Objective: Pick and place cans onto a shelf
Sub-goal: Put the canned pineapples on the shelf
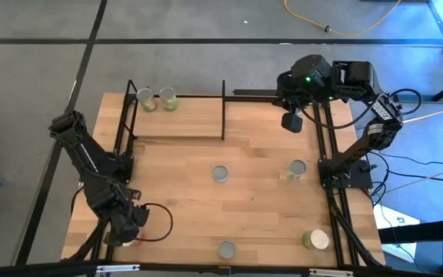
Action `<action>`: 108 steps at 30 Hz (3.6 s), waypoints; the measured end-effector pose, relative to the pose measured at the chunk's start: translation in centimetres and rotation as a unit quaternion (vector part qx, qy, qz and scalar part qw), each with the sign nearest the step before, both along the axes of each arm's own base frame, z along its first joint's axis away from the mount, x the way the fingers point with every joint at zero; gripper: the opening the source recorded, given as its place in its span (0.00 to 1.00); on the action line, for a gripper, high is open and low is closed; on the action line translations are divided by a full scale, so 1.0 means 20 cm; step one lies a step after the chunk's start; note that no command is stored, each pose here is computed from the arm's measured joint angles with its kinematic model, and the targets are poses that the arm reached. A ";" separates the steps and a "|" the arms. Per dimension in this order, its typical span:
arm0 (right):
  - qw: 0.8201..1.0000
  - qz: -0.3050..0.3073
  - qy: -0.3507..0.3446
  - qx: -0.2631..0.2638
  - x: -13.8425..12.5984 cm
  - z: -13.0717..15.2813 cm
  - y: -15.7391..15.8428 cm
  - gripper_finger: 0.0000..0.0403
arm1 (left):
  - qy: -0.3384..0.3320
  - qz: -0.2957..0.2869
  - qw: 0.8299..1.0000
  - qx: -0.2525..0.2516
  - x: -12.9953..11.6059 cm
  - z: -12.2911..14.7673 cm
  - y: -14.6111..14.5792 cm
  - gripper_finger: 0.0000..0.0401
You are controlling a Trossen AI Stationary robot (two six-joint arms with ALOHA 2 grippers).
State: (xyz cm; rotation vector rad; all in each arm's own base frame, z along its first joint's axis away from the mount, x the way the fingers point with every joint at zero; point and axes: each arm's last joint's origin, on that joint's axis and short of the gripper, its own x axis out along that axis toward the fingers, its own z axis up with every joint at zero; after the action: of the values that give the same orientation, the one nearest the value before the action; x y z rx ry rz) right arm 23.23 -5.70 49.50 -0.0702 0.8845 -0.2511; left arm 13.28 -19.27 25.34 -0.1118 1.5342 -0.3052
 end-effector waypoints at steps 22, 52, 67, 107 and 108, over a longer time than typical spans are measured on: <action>1.000 0.000 0.000 -0.001 0.00 0.00 0.00 0.02 | 0.031 0.014 0.999 -0.024 -0.01 -0.08 0.00 0.13; 1.000 0.003 0.001 -0.003 0.00 0.00 0.00 0.02 | 0.007 0.039 0.999 -0.010 -0.02 -0.09 -0.02 0.13; 1.000 0.010 0.004 -0.009 0.00 0.00 0.00 0.02 | 0.011 0.047 0.999 -0.011 -0.03 -0.14 -0.02 0.13; 1.000 0.008 -0.012 -0.012 0.01 0.01 0.00 0.02 | -0.080 0.206 0.975 -0.010 0.07 0.28 0.24 0.00; 1.000 0.008 -0.012 -0.012 0.01 0.01 0.00 0.02 | -0.092 0.226 0.970 -0.005 0.07 0.32 0.28 0.00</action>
State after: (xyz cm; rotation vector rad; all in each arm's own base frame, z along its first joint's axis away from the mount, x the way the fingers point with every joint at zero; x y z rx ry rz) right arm 23.46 -5.77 49.71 -0.0956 0.8566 -0.2467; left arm 14.68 -13.75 31.80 -0.4239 1.2795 0.0401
